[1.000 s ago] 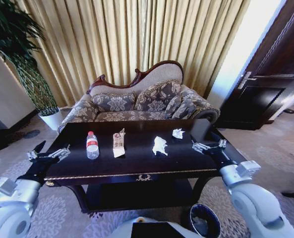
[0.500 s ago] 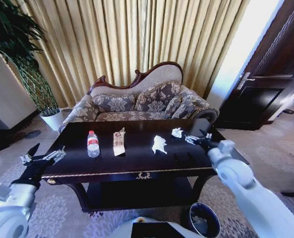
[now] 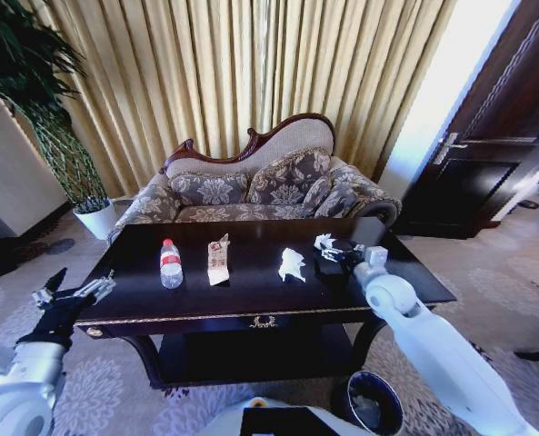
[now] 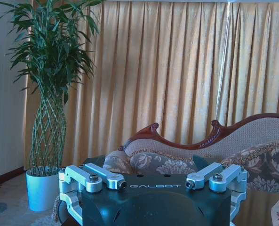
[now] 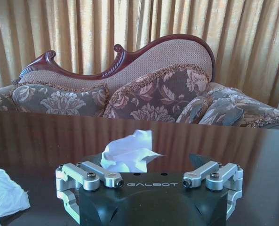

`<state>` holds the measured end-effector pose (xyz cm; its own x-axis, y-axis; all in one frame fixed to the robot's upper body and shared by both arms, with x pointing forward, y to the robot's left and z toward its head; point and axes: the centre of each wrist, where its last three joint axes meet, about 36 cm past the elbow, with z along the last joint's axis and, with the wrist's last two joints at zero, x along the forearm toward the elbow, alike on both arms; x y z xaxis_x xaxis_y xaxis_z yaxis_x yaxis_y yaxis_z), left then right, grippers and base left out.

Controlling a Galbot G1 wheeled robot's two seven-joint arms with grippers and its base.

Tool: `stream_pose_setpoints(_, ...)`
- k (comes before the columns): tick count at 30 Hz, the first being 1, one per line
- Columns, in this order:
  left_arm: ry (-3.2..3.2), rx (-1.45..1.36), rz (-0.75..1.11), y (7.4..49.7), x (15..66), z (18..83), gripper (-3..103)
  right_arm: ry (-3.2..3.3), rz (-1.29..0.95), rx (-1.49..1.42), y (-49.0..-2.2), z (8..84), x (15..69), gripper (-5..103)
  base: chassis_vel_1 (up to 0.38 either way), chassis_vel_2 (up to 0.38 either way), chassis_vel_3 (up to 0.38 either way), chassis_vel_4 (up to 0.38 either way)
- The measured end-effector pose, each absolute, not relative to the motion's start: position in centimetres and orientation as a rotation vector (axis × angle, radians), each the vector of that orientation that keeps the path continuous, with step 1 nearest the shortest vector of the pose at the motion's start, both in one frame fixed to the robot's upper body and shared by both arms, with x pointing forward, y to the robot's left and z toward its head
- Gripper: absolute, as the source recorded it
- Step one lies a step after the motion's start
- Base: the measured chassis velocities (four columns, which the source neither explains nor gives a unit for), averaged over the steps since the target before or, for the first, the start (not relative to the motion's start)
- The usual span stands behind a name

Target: Move to the front of the table and place the trash on the table into the trash bin.

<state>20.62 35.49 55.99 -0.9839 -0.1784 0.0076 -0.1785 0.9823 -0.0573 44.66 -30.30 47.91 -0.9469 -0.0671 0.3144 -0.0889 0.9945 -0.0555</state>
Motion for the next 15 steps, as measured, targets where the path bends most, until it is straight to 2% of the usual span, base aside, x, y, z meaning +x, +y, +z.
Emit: stream_pose_setpoints(15, -3.132, 0.307, 0.099, 35.5, 20.4, 55.9, 100, -2.799, 0.094, 0.128, -29.6, 47.2, 46.0, 100, 0.0, 0.0, 0.0, 0.0)
